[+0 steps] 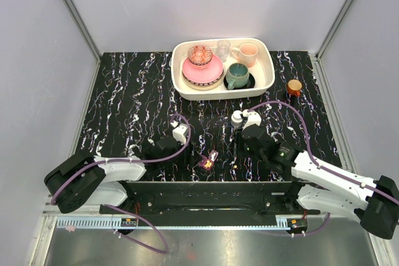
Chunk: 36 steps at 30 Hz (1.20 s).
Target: Sort the pills into containers
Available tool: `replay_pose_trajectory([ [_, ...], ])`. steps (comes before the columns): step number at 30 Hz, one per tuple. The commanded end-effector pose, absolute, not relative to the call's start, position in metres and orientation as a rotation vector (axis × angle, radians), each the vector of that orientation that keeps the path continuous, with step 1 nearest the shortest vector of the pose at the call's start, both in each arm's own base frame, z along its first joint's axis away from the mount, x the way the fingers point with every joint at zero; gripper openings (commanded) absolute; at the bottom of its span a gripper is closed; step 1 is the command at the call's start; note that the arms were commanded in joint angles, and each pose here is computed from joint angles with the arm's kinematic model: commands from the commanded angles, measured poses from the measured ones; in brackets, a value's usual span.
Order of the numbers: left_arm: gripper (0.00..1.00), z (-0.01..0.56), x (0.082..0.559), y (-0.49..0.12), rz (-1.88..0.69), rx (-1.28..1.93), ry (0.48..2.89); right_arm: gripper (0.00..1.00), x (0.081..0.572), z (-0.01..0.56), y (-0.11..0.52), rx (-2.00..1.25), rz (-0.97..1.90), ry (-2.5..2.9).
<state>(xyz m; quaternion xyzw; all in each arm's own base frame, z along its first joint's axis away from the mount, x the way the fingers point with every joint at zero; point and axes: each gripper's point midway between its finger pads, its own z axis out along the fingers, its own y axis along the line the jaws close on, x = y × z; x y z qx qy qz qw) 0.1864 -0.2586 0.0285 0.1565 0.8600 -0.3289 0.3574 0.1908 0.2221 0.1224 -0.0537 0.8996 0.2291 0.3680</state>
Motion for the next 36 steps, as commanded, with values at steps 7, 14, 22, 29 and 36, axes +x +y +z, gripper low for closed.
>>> replay_pose_trajectory([
  [7, 0.65, 0.016, 0.18, -0.254, -0.844, 0.401, 2.265, 0.38, 0.199, 0.122, 0.217, -0.099, 0.552, 2.294],
  [14, 0.61, 0.017, 0.178, -0.256, -0.855, 0.411, 2.266, 0.38, 0.199, 0.119, 0.216, -0.1, 0.537, 2.302],
  [22, 0.58, 0.015, 0.174, -0.263, -0.86, 0.434, 2.277, 0.38, 0.199, 0.116, 0.214, -0.103, 0.521, 2.308],
  [29, 0.56, 0.015, 0.174, -0.267, -0.859, 0.448, 2.282, 0.37, 0.199, 0.113, 0.212, -0.094, 0.519, 2.308],
  [36, 0.54, 0.011, 0.171, -0.264, -0.843, 0.454, 2.296, 0.32, 0.2, 0.109, 0.21, -0.073, 0.505, 2.317],
])
